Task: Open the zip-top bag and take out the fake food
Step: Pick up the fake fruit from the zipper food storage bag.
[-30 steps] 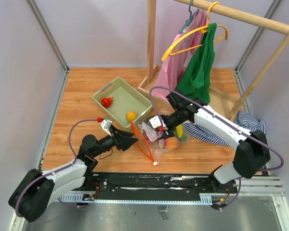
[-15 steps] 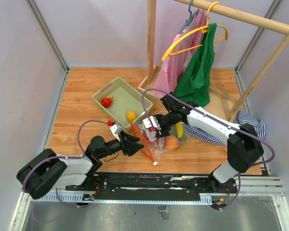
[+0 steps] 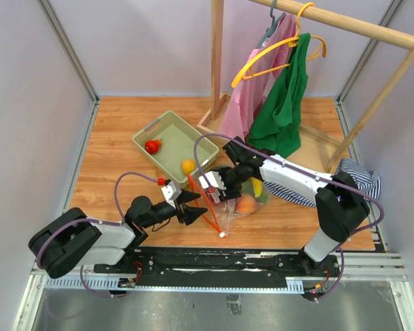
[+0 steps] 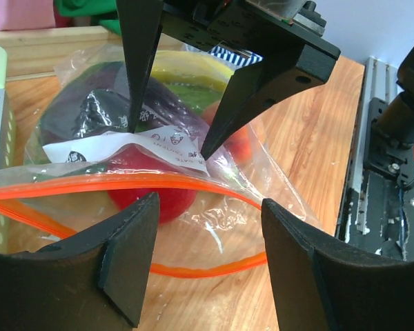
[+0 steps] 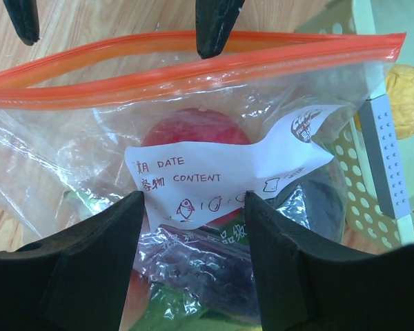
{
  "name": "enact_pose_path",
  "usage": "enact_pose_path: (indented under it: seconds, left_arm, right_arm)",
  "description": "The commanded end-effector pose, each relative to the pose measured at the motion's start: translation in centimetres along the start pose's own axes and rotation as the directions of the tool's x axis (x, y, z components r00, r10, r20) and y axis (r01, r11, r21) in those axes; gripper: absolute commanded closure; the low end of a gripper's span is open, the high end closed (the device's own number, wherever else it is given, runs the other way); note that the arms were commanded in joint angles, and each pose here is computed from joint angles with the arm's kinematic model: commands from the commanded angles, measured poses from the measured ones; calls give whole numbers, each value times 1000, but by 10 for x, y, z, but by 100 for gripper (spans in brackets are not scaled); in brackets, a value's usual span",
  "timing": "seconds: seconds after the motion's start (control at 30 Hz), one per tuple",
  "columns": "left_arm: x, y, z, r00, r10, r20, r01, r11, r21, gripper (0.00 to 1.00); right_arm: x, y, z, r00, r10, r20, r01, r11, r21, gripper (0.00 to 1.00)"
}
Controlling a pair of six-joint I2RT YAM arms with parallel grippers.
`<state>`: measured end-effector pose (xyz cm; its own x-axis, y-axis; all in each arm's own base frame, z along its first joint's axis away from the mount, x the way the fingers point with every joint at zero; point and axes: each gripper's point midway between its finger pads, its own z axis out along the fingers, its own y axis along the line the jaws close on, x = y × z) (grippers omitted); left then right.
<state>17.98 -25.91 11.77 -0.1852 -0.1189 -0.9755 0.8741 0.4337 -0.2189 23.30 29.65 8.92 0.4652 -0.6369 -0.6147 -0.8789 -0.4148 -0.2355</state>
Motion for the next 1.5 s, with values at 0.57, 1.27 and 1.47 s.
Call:
enact_pose_path:
  seconds: [0.57,1.27,1.47]
  left_arm:
    - [36,14,7,962,251,-104,-256,965,-46,23]
    - [40,17,30,967,249,-59,-252,967,-34,1]
    - [50,26,34,972,222,-80,-228,971,-76,5]
  right_arm:
    - [10,24,11,999,32,9,-31,994,-103,49]
    - [-8,37,19,985,151,89,-128,965,-227,81]
    - [-13,36,19,978,178,106,-149,960,-237,85]
